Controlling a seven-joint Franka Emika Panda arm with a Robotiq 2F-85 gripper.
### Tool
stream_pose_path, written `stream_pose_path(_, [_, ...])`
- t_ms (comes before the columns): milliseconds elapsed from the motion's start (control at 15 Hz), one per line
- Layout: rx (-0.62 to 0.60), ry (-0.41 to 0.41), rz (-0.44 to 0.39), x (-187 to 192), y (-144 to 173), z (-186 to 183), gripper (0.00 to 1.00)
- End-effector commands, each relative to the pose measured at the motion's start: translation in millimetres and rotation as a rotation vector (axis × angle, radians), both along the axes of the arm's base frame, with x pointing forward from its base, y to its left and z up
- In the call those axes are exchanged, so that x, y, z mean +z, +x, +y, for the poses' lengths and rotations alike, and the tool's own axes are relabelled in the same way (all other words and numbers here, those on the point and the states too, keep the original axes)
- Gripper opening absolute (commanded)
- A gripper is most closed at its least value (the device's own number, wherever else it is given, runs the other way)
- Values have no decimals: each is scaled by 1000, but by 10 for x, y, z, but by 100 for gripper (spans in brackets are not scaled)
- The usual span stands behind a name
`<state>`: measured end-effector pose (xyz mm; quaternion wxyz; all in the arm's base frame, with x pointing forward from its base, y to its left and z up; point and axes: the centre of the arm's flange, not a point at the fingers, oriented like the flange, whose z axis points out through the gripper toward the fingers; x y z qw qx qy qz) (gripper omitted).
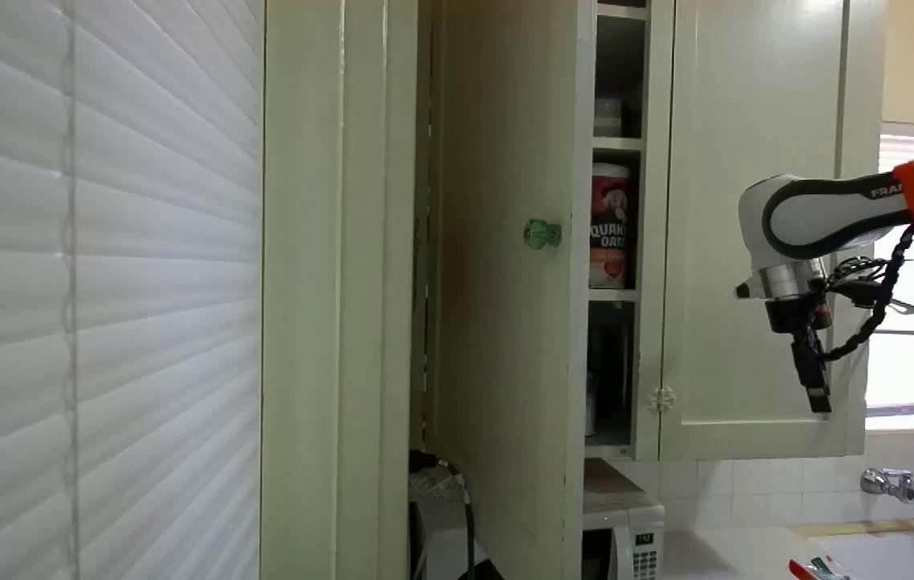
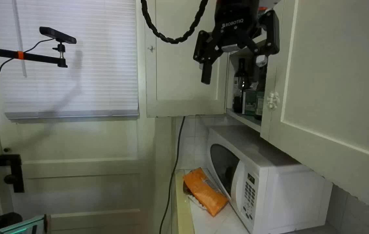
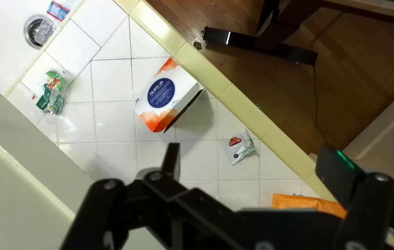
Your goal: Put the orange packet into the cupboard
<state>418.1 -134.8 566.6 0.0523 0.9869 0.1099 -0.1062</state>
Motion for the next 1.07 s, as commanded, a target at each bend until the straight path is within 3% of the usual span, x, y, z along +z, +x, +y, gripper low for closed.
stream_pose_path(0, [0,0,0,0,0,-1,100])
stream_pose_path(533, [0,0,0,0,0,-1,100])
stream_pose_path(1000, [277,-30,77,-367,288,844,100])
